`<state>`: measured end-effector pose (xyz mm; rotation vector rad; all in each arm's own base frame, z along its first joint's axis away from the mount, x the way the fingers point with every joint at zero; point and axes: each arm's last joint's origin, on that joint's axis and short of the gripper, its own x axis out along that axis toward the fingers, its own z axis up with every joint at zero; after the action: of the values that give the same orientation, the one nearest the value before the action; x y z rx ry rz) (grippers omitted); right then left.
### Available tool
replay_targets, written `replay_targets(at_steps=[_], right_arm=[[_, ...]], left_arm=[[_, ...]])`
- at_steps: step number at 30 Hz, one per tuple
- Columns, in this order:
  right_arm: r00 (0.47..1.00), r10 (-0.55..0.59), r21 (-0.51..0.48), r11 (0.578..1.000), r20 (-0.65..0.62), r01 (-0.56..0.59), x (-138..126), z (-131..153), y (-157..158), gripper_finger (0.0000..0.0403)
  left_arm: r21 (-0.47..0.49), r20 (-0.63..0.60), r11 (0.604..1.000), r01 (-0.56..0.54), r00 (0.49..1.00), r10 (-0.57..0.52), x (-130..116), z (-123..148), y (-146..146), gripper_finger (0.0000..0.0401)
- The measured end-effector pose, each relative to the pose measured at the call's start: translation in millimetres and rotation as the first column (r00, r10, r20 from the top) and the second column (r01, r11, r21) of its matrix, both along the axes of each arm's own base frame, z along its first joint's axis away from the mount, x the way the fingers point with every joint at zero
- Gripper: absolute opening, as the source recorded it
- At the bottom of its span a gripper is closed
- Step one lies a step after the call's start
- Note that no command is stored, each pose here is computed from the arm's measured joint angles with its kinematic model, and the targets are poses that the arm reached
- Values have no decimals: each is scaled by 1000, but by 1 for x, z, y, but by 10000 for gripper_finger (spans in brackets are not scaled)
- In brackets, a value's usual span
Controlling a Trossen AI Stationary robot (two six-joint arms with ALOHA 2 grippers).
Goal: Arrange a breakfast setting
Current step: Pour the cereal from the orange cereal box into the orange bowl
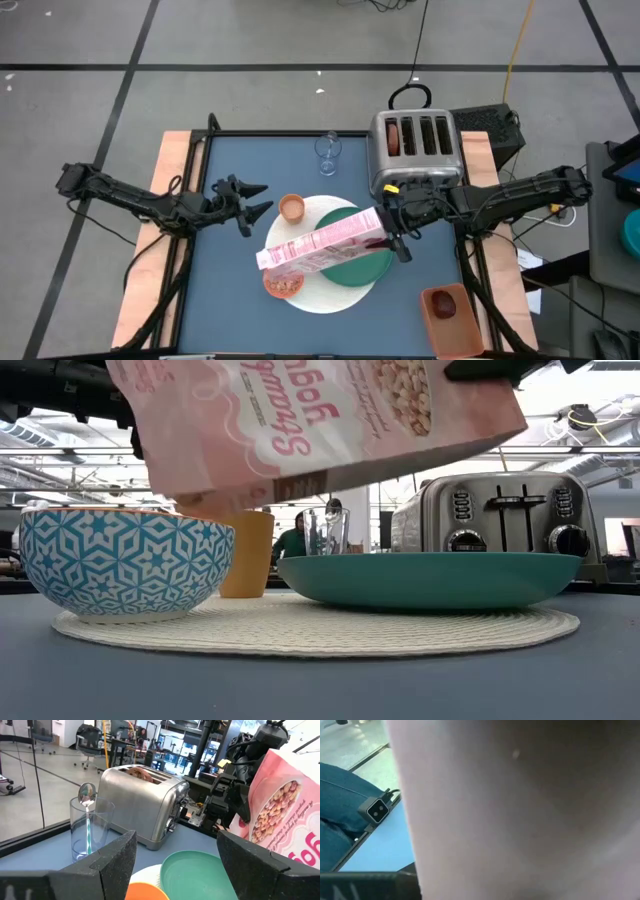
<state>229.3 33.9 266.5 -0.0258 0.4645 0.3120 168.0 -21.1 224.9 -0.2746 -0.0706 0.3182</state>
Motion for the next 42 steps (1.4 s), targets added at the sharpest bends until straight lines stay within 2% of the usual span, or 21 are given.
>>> replay_targets(at_steps=[3, 9, 14, 20, 25, 42], right_arm=[[999, 4, -5, 1000, 36, -4, 1, 3, 0, 212], [1000, -1, -2, 1000, -19, 1, -1, -2, 0, 212], [1000, 0, 2, 1000, 23, 0, 1, 2, 0, 212], [1000, 0, -3, 1000, -16, 0, -1, -1, 0, 212], [1000, 1, 2, 1000, 25, -1, 1, 2, 0, 212], [1000, -1, 4, 1000, 22, 1, 1, 2, 0, 212]], left_arm=[[0, 0, 1000, 0, 1000, 0, 0, 0, 0, 278], [0, 0, 1000, 0, 1000, 0, 0, 0, 0, 278], [0, 0, 1000, 0, 1000, 0, 0, 0, 0, 278], [0, 0, 1000, 0, 1000, 0, 0, 0, 0, 278], [0, 0, 1000, -1, 1000, 1, 0, 0, 0, 278], [0, 0, 1000, 9, 1000, -9, 0, 0, 0, 278]])
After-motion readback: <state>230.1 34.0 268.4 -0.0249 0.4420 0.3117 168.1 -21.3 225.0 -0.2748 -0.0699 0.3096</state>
